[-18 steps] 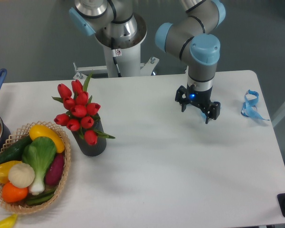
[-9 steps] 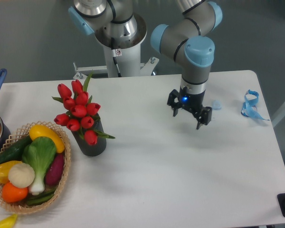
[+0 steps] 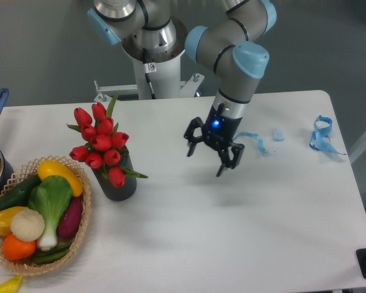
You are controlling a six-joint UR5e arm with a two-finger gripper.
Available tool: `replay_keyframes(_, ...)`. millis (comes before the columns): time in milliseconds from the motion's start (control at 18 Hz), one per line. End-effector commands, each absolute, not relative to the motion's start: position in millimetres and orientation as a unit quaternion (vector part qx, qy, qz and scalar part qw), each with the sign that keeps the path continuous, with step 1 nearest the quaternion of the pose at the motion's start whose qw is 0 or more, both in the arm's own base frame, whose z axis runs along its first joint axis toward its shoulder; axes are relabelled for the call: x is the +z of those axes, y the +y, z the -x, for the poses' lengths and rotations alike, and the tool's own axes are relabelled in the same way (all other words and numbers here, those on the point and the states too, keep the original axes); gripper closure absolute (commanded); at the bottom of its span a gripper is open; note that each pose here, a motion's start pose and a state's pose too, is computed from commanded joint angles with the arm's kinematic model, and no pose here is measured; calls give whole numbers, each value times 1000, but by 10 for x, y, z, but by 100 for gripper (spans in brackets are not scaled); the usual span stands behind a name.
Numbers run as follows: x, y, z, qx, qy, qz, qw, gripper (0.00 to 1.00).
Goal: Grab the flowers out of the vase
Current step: 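Move the open gripper toward the red tulip bouquet in the vase, then lower the open gripper around the tulip stems above the vase rim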
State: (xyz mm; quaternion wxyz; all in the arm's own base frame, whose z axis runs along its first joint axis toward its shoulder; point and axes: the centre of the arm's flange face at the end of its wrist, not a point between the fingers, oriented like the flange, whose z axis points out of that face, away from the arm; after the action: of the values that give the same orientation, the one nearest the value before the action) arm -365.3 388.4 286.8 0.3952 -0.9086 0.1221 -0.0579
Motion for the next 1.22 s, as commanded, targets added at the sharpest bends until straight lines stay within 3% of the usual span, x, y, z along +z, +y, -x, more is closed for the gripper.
replay_keyframes(500,2973,4136,3325,-122,138,844,504,0)
replay_keyframes(833,3037,4041,3254,-116,136,842,510,0)
replay_keyframes(1222,3175,3818,2777,-114,139,833,524,0)
